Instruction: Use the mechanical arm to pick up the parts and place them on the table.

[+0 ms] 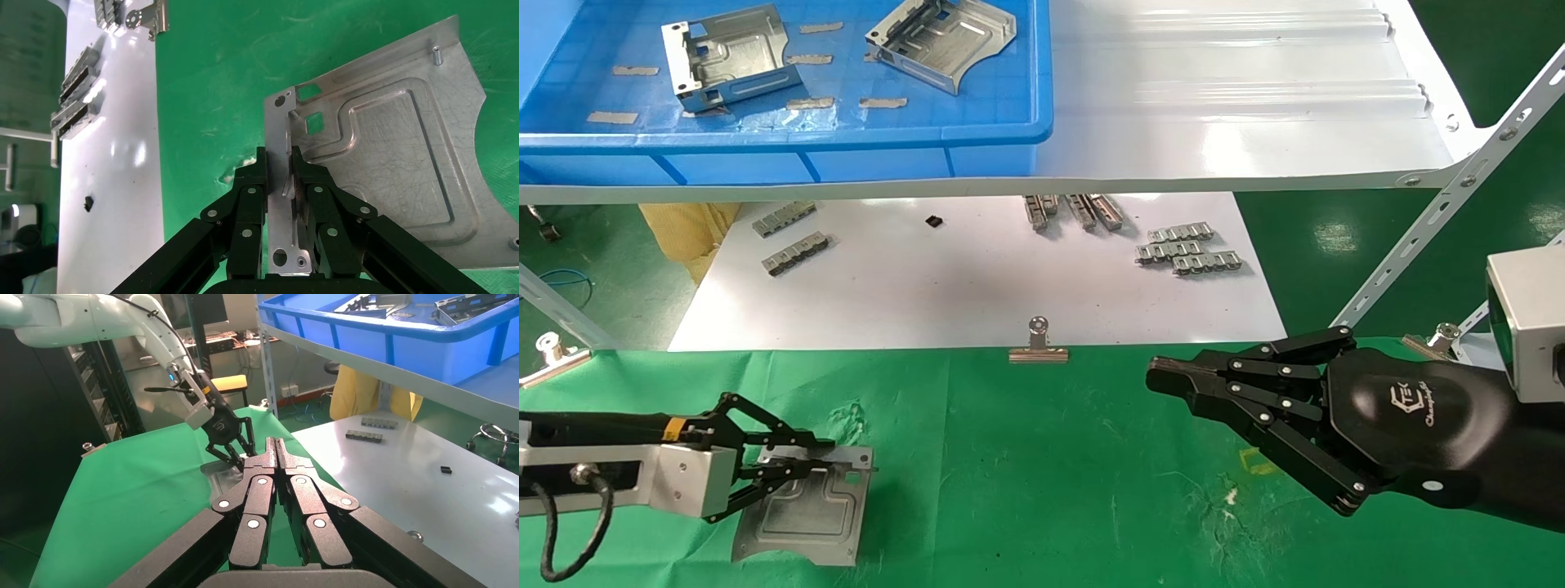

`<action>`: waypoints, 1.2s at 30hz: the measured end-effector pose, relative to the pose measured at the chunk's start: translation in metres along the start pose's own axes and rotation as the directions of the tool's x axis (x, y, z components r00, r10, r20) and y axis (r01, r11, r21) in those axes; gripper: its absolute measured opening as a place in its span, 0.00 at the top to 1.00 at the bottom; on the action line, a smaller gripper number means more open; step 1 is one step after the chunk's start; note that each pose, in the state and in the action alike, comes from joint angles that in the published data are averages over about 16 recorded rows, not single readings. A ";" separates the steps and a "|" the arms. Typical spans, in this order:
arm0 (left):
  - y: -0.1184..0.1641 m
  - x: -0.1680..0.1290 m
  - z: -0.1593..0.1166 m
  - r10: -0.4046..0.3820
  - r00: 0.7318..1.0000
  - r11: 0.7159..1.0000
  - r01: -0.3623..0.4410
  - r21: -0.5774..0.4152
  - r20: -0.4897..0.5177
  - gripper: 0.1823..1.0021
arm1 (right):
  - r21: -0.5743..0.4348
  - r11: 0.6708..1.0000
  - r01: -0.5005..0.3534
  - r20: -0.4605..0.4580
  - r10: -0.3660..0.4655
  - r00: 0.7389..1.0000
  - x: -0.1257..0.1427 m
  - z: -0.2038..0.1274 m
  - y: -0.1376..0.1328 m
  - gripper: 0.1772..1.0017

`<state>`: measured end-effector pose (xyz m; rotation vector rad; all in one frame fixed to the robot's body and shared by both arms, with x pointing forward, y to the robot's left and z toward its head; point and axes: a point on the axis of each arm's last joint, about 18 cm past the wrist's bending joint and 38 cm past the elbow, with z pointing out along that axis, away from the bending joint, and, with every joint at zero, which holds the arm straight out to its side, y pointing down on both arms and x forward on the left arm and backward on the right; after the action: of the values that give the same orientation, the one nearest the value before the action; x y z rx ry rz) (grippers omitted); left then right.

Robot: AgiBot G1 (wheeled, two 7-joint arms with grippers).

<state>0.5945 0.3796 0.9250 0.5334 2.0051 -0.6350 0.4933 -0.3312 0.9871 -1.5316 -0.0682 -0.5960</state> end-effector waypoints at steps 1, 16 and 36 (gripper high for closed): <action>0.001 0.001 0.001 0.003 1.000 1.000 -0.003 -0.003 -0.001 0.92 | 0.000 1.000 0.000 0.000 0.000 1.000 0.000 0.000 0.000 0.98; 0.005 0.007 0.007 0.045 0.999 0.998 -0.045 -0.032 -0.012 0.91 | 0.000 1.000 0.000 0.000 0.000 1.000 0.000 0.000 0.000 0.98; -0.028 -0.008 -0.014 -0.174 0.983 0.977 0.164 0.137 0.064 0.59 | 0.000 1.000 0.000 0.000 0.000 1.000 0.000 0.000 0.000 0.98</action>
<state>0.5726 0.3655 0.9444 0.4123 1.9598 -0.8831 0.4933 -0.3312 0.9871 -1.5316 -0.0682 -0.5960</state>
